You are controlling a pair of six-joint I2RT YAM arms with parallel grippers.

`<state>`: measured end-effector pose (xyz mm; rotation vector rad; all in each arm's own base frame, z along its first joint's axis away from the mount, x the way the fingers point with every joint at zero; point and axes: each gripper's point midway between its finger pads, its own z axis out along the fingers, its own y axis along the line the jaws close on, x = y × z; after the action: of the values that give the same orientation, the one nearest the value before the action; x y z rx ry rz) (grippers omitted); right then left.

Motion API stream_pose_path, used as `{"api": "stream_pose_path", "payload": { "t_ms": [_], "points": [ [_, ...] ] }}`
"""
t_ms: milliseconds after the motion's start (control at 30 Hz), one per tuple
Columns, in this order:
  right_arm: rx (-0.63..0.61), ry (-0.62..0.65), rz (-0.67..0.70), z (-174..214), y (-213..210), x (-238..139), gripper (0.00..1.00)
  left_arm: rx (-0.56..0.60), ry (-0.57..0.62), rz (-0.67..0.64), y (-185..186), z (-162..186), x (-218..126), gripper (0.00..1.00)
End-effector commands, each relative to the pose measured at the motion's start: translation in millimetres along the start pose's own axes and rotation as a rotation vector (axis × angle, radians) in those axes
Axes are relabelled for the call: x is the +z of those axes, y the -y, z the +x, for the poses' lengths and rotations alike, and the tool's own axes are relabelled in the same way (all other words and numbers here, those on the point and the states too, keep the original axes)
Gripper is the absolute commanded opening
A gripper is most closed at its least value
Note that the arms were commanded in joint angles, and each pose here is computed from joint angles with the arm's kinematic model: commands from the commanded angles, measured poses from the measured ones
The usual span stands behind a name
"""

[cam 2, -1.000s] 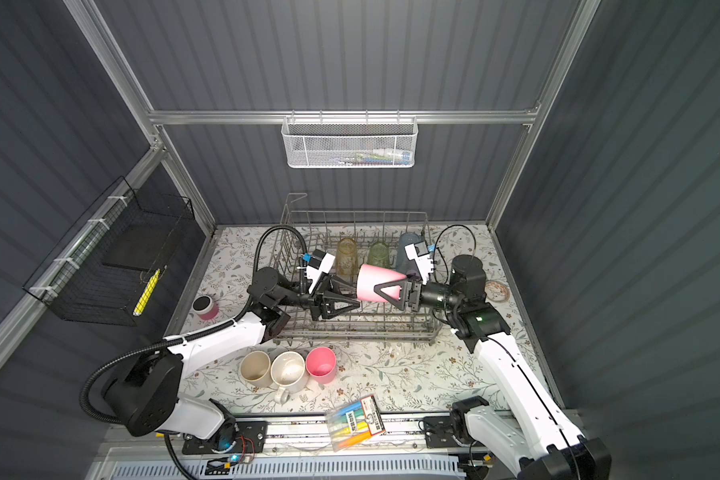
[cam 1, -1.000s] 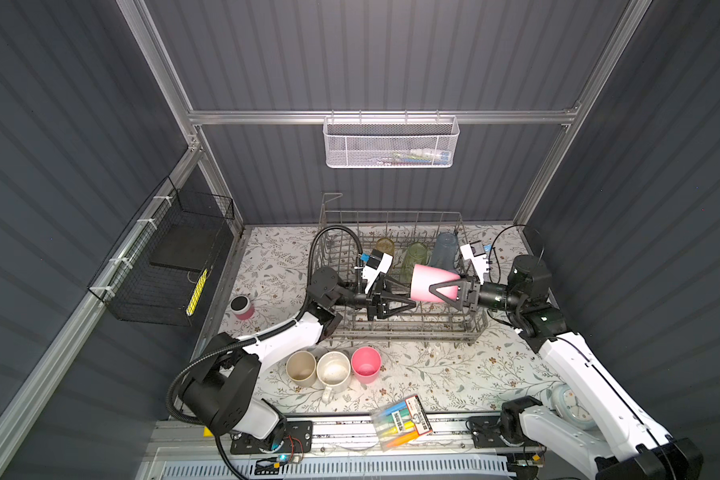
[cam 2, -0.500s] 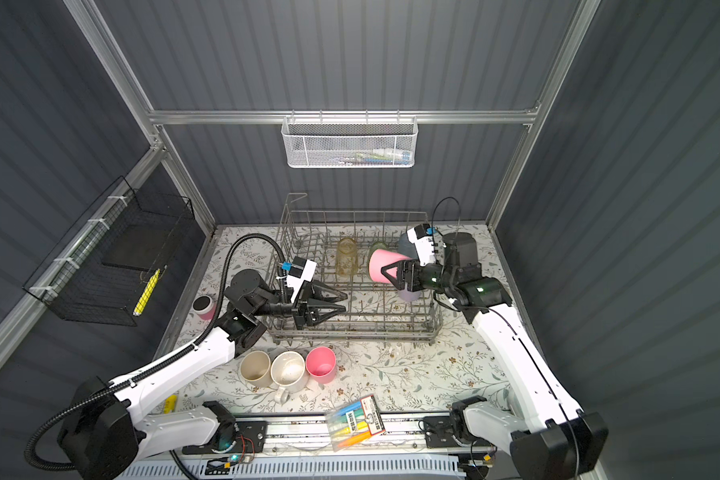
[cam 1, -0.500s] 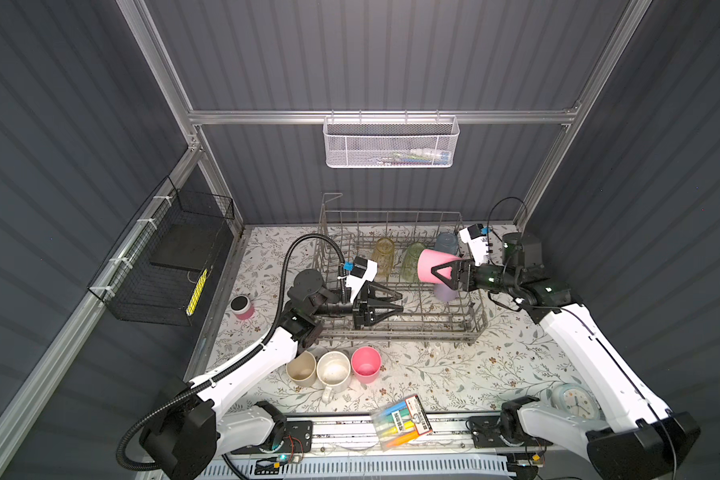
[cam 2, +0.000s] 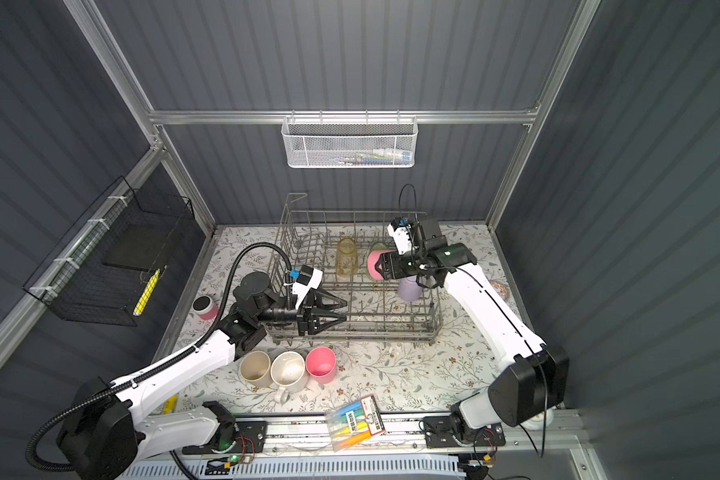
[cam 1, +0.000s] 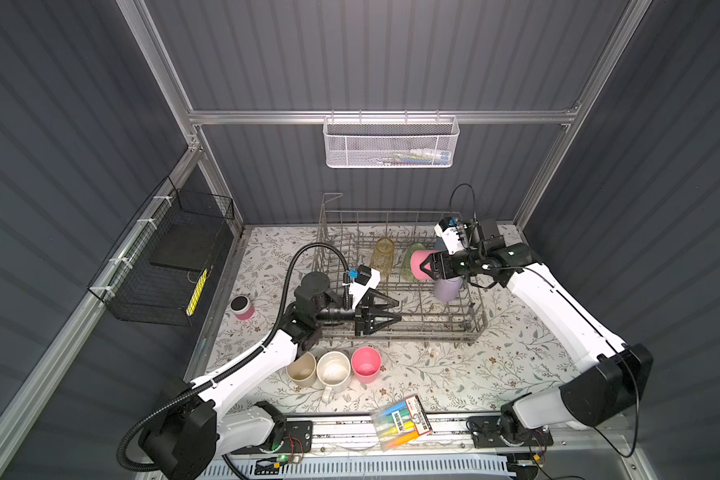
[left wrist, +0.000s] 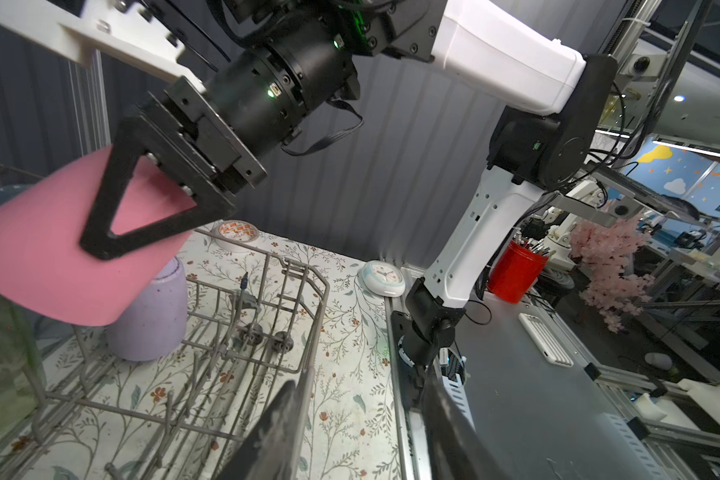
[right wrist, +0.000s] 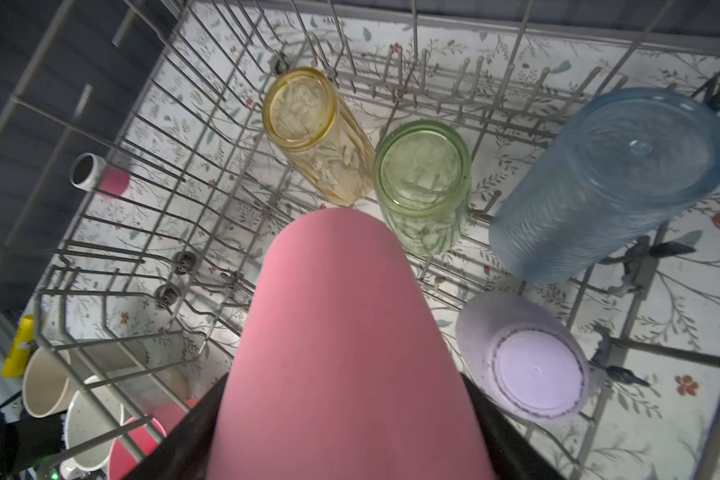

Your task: Load the cups into the dish rack

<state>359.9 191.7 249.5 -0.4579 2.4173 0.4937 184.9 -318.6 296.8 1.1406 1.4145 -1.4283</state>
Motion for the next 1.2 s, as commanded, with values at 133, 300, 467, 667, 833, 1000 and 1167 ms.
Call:
{"api": "stream_pose_path", "payload": {
  "t_ms": [133, 300, 467, 667, 833, 1000, 1167],
  "points": [
    [-0.089, -0.112, 0.086, 9, 3, 13, 0.52, 0.029, -0.024, -0.014, 3, 6, -4, 0.65],
    [-0.098, -0.141, 0.089, 9, 3, 22, 0.55, 0.032, -0.027, -0.015, 1, 6, -2, 0.78],
    [-0.125, -0.184, 0.097, 11, 0, 35, 0.55, 0.029, -0.031, -0.015, -1, 8, -1, 0.87],
    [-0.154, -0.228, 0.106, 13, -4, 50, 0.56, 0.027, -0.031, -0.011, 0, 7, -1, 0.90],
    [-0.161, -0.258, 0.112, 15, -4, 62, 0.57, 0.029, -0.033, -0.010, 1, 8, -2, 0.90],
    [-0.176, -0.281, 0.146, 17, 0, 70, 0.58, 0.027, -0.037, -0.011, 1, 10, -2, 0.90],
    [-0.189, -0.296, 0.174, 17, 3, 77, 0.59, 0.029, -0.036, -0.009, 3, 9, -3, 0.90]
  ]
}}
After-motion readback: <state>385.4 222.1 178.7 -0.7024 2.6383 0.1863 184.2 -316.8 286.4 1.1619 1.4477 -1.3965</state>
